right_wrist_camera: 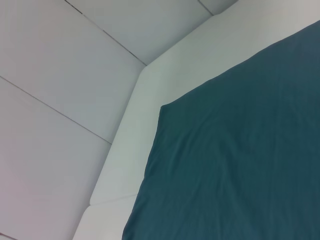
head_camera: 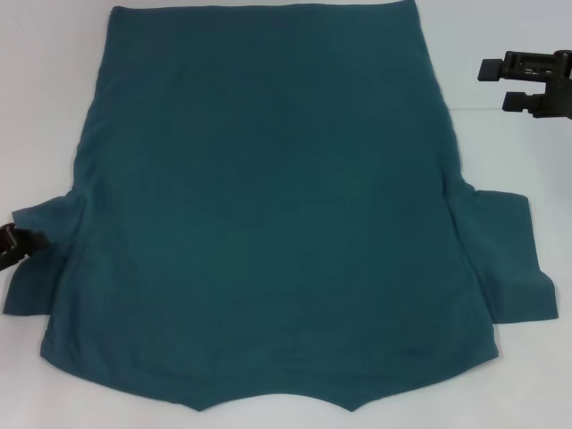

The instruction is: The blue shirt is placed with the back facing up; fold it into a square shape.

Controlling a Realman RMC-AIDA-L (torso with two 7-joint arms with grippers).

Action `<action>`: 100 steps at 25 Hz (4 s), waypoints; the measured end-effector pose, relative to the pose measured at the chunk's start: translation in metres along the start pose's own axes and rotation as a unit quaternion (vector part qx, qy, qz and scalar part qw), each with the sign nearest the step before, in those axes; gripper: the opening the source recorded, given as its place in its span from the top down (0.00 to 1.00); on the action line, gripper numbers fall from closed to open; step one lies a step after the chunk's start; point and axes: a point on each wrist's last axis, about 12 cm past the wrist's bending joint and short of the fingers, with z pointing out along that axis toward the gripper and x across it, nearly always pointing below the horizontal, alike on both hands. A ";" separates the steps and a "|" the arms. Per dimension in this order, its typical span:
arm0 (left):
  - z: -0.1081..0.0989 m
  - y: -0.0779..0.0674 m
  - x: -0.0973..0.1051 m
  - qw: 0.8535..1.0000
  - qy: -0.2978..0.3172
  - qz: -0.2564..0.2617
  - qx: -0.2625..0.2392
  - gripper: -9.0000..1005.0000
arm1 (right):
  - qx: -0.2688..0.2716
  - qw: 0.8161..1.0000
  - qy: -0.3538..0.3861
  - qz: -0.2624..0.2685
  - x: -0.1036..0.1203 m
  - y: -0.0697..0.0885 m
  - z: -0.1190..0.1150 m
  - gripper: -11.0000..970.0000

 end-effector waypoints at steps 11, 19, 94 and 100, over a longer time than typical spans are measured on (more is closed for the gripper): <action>-0.002 -0.004 -0.011 0.997 0.018 0.062 -0.029 0.98 | 0.001 1.000 0.000 0.001 0.000 -0.001 0.000 0.05; -0.011 -0.014 -0.036 0.985 0.036 0.144 -0.082 0.99 | 0.000 1.000 0.002 0.003 0.002 -0.001 0.000 0.05; 0.001 -0.159 -0.114 0.946 0.140 0.233 -0.177 0.99 | 0.011 1.000 0.010 0.013 0.012 -0.012 -0.004 0.05; 0.009 -0.174 -0.103 0.945 0.169 0.228 -0.163 0.99 | 0.012 1.000 0.010 0.017 0.013 -0.013 -0.004 0.05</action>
